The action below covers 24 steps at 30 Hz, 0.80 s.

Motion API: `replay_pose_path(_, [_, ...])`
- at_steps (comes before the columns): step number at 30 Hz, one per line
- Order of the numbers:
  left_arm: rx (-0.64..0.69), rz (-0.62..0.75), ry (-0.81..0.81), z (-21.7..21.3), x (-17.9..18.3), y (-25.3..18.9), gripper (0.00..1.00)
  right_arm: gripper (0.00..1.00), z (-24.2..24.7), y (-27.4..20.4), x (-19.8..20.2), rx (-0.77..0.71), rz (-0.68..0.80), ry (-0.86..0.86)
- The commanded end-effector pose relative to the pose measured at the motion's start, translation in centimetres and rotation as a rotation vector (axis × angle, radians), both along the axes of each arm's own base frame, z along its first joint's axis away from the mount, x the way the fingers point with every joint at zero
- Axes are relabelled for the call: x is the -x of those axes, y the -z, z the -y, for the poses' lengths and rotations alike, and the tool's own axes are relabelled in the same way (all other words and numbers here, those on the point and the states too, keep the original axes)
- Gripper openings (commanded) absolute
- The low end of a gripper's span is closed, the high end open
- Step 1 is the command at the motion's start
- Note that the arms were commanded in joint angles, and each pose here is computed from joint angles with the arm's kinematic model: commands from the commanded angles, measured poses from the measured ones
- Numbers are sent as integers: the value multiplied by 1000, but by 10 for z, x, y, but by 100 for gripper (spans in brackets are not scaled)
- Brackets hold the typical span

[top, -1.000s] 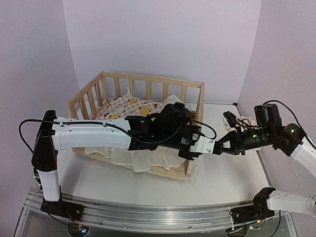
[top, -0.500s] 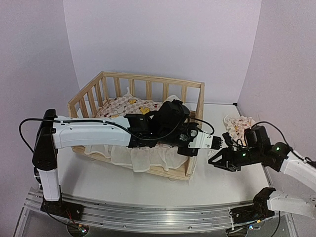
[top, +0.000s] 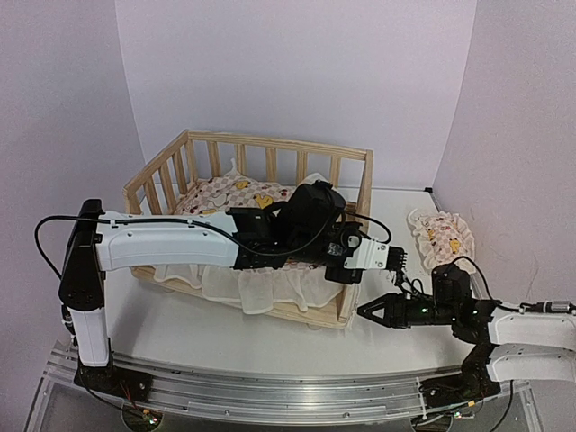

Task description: Set up the pet bed

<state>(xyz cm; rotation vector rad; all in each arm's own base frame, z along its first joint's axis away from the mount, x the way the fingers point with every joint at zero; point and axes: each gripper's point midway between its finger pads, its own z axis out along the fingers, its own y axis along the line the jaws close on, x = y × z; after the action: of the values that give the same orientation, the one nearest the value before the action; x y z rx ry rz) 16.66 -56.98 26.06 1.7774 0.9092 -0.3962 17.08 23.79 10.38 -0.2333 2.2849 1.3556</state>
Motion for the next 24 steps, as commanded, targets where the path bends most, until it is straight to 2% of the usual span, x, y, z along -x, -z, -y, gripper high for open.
replay_pose_path(1, [79,9,-11,-1,-3,-31,0,59,-23,-30,0,-123,122,-63])
replay_pose_path(4, [79,6,-11,-2,-3,-31,0,54,-26,-24,-1,-111,108,-65])
replay_pose_path(8, [86,-3,-9,-2,-2,-33,0,29,-20,-15,-8,-90,102,-6])
replay_pose_path(11, [88,-15,-5,-2,-1,-34,0,22,-17,-10,-15,-70,99,30])
replay_pose_path(14, [82,-31,-1,-2,1,-32,0,20,-20,-10,-18,-65,94,32])
replay_pose_path(24, [83,-39,0,-2,2,-32,0,24,-29,-14,-23,-68,129,0])
